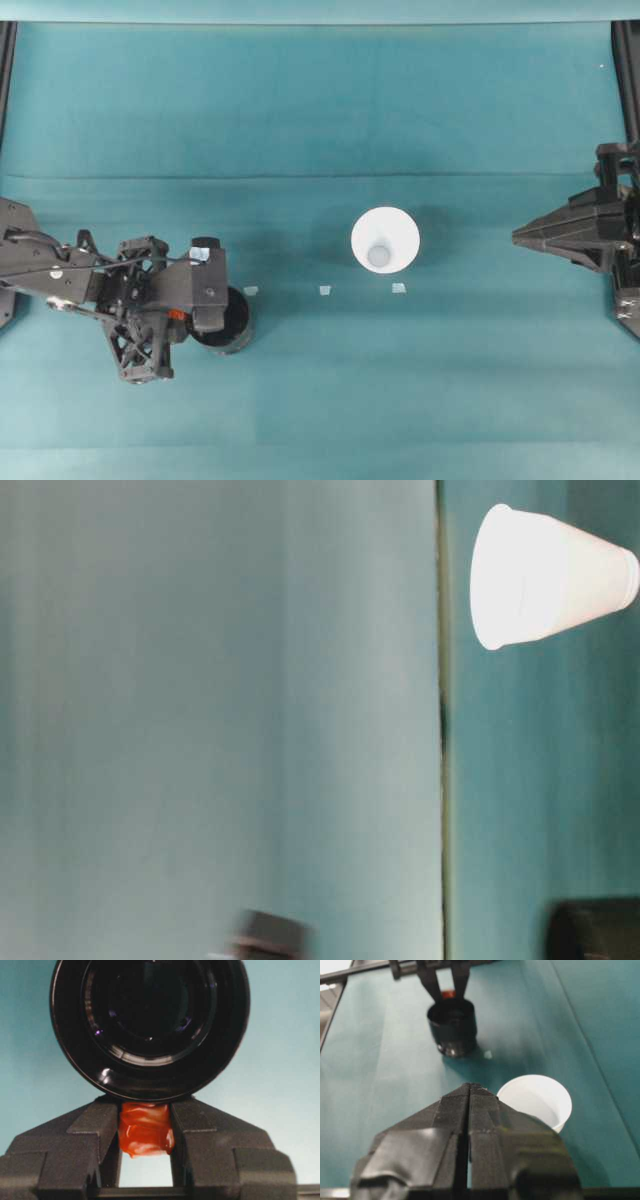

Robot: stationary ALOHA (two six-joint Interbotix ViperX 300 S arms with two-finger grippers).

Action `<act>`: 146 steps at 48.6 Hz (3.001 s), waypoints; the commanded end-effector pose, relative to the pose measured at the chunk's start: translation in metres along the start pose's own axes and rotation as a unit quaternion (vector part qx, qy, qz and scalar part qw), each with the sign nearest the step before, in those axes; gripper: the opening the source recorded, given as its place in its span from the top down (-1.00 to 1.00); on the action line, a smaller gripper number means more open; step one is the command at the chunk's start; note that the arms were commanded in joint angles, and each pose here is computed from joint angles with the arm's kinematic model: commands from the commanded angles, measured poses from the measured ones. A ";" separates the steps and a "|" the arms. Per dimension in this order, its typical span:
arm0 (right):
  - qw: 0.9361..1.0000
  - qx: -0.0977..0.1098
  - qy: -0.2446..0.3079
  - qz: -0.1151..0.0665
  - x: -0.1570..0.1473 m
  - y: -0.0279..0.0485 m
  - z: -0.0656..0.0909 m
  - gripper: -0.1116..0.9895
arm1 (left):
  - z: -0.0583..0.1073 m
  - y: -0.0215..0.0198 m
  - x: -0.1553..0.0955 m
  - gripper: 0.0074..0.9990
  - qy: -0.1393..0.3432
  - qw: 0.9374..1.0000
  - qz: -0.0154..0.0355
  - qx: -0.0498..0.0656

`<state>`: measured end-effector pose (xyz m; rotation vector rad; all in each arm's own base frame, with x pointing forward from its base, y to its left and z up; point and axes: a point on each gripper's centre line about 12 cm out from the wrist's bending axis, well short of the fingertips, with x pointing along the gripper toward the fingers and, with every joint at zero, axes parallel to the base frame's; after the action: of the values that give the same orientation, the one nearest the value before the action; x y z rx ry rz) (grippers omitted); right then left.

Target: Put the paper cup into the moved red handle cup holder.

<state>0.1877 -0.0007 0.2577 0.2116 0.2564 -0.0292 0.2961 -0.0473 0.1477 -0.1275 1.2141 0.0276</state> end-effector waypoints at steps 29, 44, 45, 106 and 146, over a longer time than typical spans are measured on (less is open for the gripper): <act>1.000 0.006 -0.005 0.000 0.000 0.0004 0.003 1.00 | 0.063 -0.0060 -0.108 0.47 -0.039 0.999 0.004 0.034; 1.000 0.007 -0.011 0.002 -0.002 0.0008 0.005 1.00 | 0.114 0.0144 -0.073 0.47 -0.031 0.996 0.024 0.083; 1.000 0.007 -0.014 0.002 -0.003 0.0010 0.006 1.00 | 0.117 0.0151 -0.073 0.47 -0.032 0.996 0.025 0.084; 1.000 0.006 -0.017 0.003 -0.005 0.0010 0.006 1.00 | 0.116 0.0445 0.044 0.47 -0.017 0.996 0.035 0.084; 1.000 0.006 -0.014 0.002 -0.004 0.0005 0.003 1.00 | 0.114 0.0451 0.052 0.47 -0.015 0.996 0.034 0.084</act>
<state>0.1833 -0.0006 0.2598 0.2117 0.2366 -0.0270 0.4145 0.0076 0.1309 0.0587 1.2014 -0.0133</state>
